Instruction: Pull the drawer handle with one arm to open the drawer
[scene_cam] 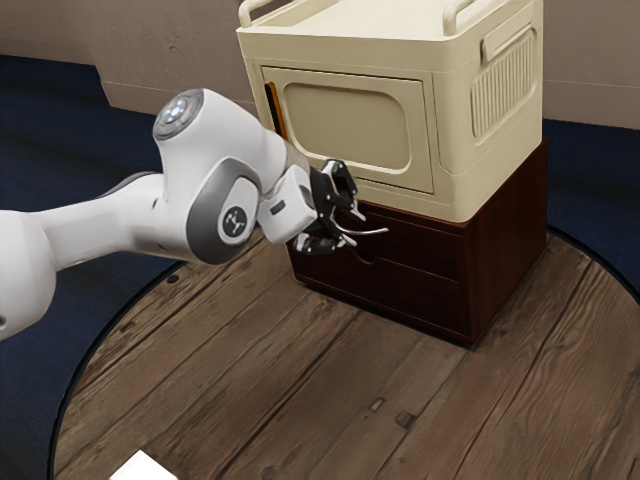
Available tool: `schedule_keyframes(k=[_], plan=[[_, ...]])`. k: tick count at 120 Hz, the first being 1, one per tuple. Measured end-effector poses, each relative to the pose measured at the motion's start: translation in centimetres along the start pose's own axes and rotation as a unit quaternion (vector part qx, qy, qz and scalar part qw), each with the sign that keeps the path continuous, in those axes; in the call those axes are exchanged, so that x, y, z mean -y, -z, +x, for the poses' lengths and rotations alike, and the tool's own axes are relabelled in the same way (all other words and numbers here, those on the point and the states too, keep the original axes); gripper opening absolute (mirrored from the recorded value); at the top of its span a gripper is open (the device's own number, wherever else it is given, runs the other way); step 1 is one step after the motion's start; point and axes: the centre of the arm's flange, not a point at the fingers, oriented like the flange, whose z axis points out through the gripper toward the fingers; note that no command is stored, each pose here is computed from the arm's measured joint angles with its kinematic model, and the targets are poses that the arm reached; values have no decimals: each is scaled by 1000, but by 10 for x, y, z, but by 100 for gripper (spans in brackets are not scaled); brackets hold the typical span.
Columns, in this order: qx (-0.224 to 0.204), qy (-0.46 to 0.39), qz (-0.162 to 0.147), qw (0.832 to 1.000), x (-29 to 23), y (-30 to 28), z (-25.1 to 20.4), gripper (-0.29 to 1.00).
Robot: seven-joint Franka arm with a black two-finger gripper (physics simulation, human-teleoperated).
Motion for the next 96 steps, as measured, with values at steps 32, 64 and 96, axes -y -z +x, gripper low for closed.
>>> schedule_keyframes(k=[32, 64, 96], plan=[[2, 7, 1, 1000, 0, 0, -7, 10], [3, 10, -4, 1000, -5, -4, -8, 4], [2, 12, -7, 1000, -12, -1, -9, 1]])
